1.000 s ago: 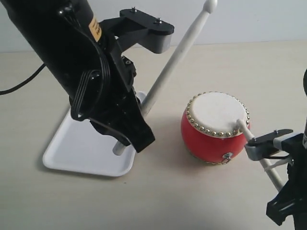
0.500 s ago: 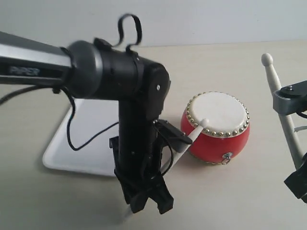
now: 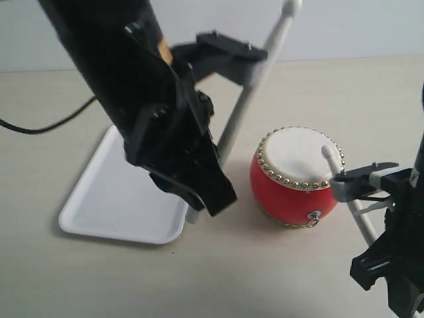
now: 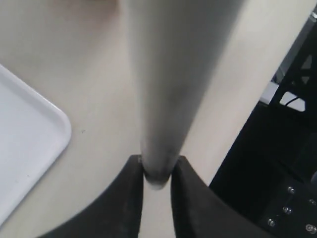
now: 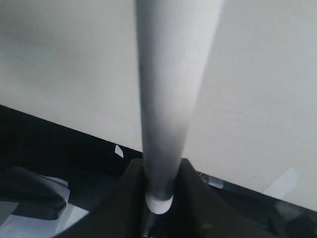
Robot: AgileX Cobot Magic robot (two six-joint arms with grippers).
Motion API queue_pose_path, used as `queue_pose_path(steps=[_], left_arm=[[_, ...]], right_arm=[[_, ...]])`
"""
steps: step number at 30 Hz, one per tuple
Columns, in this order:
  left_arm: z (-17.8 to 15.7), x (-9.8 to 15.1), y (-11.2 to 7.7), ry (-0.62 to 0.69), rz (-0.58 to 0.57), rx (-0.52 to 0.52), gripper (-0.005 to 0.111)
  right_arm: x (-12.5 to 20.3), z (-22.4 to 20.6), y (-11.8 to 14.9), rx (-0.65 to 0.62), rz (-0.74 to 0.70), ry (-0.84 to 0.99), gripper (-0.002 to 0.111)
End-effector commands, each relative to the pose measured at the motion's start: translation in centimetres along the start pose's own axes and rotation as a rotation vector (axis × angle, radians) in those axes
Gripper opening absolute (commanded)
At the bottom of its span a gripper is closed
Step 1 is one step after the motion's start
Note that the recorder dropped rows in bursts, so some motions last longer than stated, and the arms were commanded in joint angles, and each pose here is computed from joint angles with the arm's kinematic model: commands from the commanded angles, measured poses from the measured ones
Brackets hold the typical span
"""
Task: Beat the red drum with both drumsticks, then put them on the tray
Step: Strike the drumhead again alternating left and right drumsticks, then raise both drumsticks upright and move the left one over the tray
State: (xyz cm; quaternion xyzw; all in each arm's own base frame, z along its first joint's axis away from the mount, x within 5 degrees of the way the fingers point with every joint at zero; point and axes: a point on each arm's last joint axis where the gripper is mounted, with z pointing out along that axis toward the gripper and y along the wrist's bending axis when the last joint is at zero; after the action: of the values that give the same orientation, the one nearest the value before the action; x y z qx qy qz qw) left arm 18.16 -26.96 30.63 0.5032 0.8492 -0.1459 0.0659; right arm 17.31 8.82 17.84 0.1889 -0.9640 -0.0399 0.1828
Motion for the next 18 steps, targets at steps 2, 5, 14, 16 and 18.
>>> queue_pose_path(steps=[2, 5, 14, 16, 18], left_arm=[[-5.9, 2.2, -0.8, -0.148, 0.003, -0.102, 0.000], [-7.6, 3.5, -0.7, -0.187, -0.009, -0.179, 0.000], [-3.7, 11.0, 3.4, -0.006, -0.245, -0.192, 0.000], [-2.1, 12.7, 5.0, 0.038, -0.287, -0.127, 0.000], [-0.9, 13.6, 6.5, 0.055, -0.336, -0.041, 0.000]], right_arm=[[-1.2, 1.7, -0.2, -0.012, -0.003, 0.099, 0.000], [-0.9, 1.2, 0.0, -0.018, -0.014, 0.071, 0.000], [1.3, -4.2, 3.4, -0.261, -0.117, -0.240, 0.000], [1.3, -5.5, 4.0, -0.270, -0.144, -0.291, 0.000], [1.1, -6.4, 4.6, -0.274, -0.160, -0.321, 0.000]])
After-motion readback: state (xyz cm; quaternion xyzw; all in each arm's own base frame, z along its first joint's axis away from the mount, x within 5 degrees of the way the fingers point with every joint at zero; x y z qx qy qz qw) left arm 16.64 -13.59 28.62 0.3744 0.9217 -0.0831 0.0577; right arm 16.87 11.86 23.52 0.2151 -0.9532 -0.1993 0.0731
